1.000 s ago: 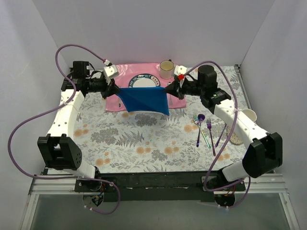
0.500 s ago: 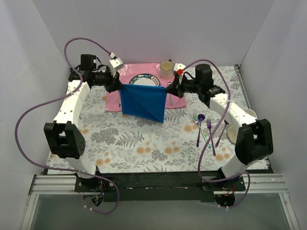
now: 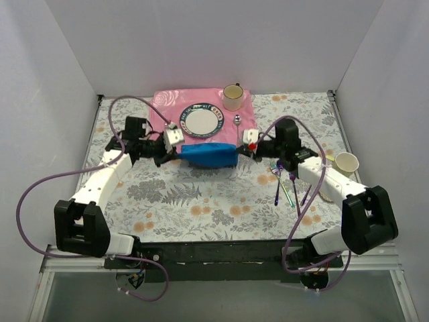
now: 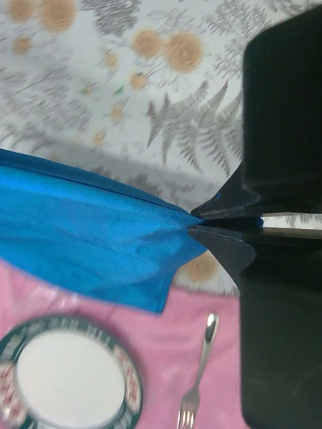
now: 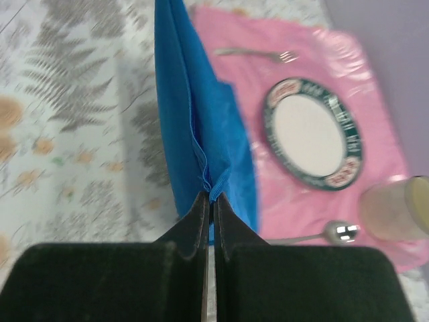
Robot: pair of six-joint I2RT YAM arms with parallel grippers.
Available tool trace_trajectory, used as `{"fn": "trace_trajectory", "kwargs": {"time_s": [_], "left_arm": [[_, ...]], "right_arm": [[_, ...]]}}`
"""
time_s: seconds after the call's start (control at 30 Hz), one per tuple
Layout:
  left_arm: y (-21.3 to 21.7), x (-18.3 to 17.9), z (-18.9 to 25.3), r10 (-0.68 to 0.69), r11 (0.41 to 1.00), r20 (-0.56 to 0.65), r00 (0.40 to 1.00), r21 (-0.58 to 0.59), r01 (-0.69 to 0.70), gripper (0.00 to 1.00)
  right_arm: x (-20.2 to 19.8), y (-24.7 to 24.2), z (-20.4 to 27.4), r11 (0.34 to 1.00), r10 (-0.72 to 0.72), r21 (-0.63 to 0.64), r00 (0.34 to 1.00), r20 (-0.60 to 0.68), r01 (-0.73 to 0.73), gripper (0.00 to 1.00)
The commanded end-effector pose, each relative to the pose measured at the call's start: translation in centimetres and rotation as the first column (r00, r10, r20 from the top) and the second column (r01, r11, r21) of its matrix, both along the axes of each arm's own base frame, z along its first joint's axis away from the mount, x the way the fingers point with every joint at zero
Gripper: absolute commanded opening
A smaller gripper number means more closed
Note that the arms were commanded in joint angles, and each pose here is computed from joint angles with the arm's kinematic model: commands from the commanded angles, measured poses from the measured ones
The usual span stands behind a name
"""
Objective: Fold the napkin into a case and place the utensils inside
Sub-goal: Turn over the upper triangle folded napkin at the center of the board.
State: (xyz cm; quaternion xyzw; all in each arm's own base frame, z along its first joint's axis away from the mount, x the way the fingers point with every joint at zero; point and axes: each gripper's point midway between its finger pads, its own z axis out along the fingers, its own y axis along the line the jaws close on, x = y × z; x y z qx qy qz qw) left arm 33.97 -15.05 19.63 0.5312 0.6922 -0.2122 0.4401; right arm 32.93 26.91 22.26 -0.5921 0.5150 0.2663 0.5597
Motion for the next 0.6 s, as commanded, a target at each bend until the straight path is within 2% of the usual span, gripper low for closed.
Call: {"fn": "trace_trajectory", "kwargs": {"time_s": [0.0, 0.07, 0.1, 0.27, 0.57], "left_arm": [[0.0, -5.6, -6.7, -0.136, 0.977, -0.002, 0.991, 0.164, 0.134, 0.00], [-0.4, -7.8, -8.0, -0.181, 0.965, -0.004, 0.983, 0.191, 0.179, 0.00], [-0.2, -9.2, -9.5, -0.187, 0.961, -0.047, 0.981, 0.200, 0.193, 0.00], [0.0, -12.4, -11.3, -0.219, 0.947, -0.121, 0.968, 0.212, 0.240, 0.00], [0.1, -16.7, -13.8, -0.278, 0.915, -0.228, 0.933, 0.233, 0.329, 0.00]], "right_arm": [[-5.2, 0.2, -8.1, 0.976, 0.144, -0.175, 0.987, 0.065, -0.131, 0.01], [-7.1, 0.1, -9.6, 0.962, 0.194, -0.214, 0.977, 0.085, -0.172, 0.01], [-8.5, 0.4, -10.5, 0.952, 0.228, -0.228, 0.970, 0.083, -0.204, 0.01], [-13.3, 0.3, -13.4, 0.913, 0.325, -0.280, 0.944, 0.057, -0.297, 0.01], [-16.9, 0.3, -15.1, 0.872, 0.389, -0.329, 0.921, 0.014, -0.363, 0.01]]}}
